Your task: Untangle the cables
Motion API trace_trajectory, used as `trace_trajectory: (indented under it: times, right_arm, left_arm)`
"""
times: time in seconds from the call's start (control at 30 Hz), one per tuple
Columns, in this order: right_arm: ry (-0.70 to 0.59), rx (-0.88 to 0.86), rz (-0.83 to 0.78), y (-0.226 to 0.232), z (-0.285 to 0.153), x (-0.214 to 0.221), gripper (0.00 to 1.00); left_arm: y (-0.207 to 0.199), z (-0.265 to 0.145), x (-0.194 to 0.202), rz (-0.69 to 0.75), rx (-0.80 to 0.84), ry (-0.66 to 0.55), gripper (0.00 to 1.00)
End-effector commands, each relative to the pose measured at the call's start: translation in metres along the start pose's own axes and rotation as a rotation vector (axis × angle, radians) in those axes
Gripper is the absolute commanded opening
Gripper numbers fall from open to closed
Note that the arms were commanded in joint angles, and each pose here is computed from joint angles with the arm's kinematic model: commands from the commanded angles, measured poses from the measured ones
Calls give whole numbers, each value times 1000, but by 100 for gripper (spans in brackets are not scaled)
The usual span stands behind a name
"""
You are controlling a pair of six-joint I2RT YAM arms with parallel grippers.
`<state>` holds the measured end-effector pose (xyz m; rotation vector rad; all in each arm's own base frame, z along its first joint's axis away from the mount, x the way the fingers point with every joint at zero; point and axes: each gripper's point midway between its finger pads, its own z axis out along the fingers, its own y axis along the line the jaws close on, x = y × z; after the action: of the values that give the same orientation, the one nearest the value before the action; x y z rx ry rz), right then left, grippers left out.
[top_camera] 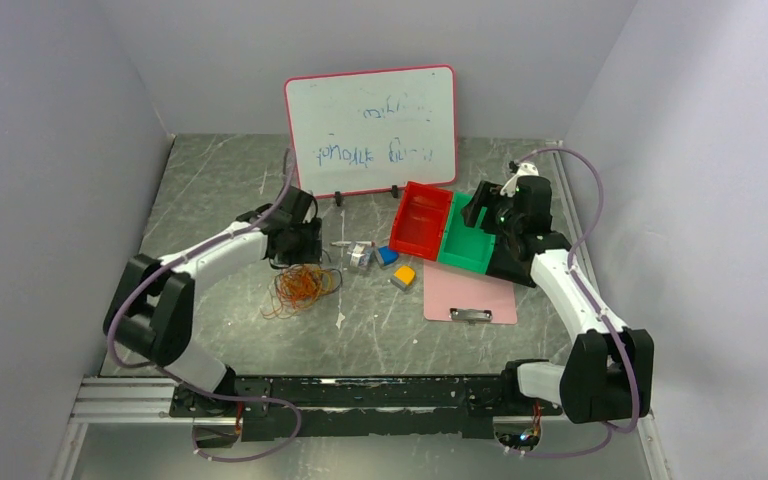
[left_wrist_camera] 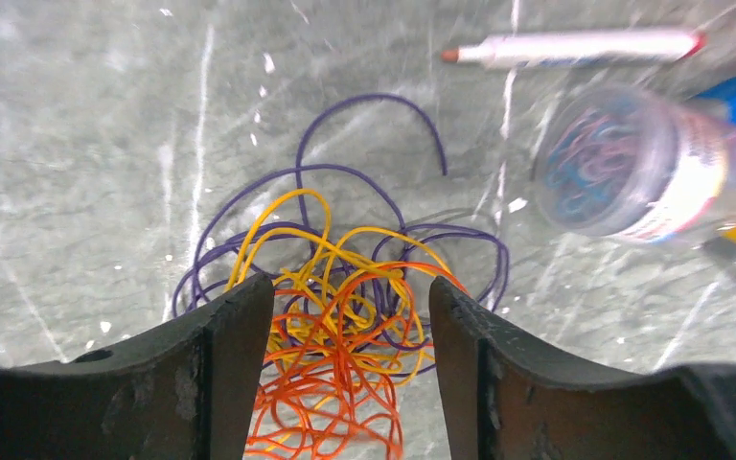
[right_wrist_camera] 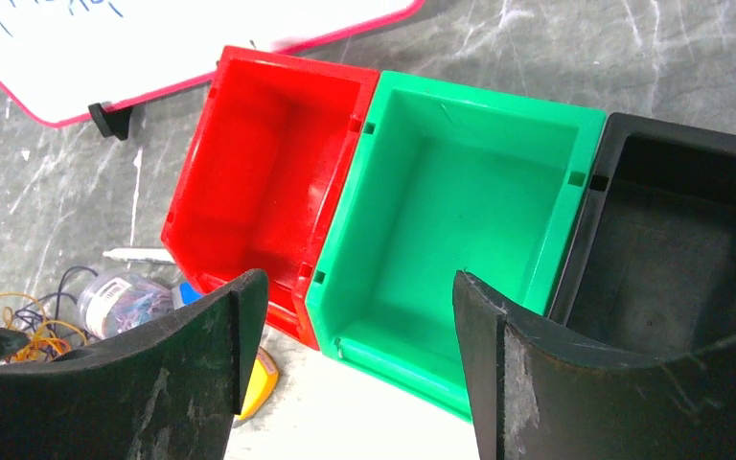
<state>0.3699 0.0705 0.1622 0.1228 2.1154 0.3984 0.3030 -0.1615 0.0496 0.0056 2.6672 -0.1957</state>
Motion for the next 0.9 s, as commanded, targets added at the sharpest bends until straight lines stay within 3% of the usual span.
trace_trajectory:
  times: [0.0, 0.27, 0.5, 0.73, 0.87]
  right_arm:
    - [-78, 1, -7, 5, -11, -21, 75]
    - [-139, 141, 91, -16, -18, -32, 75]
    - [-188, 219, 147, -27, -30, -37, 75]
    - [-157, 67, 91, 1, -27, -42, 75]
    - [-131, 40, 66, 16, -20, -45, 75]
  left_arm:
    - [0, -31, -42, -35, 8, -187, 68]
    - [18, -60, -86, -46, 54, -297, 71]
    - [45, -97, -147, -148, 118, -485, 72]
    - [62, -136, -215, -142, 151, -659, 73]
    - [79, -142, -228, -152, 93, -690, 74]
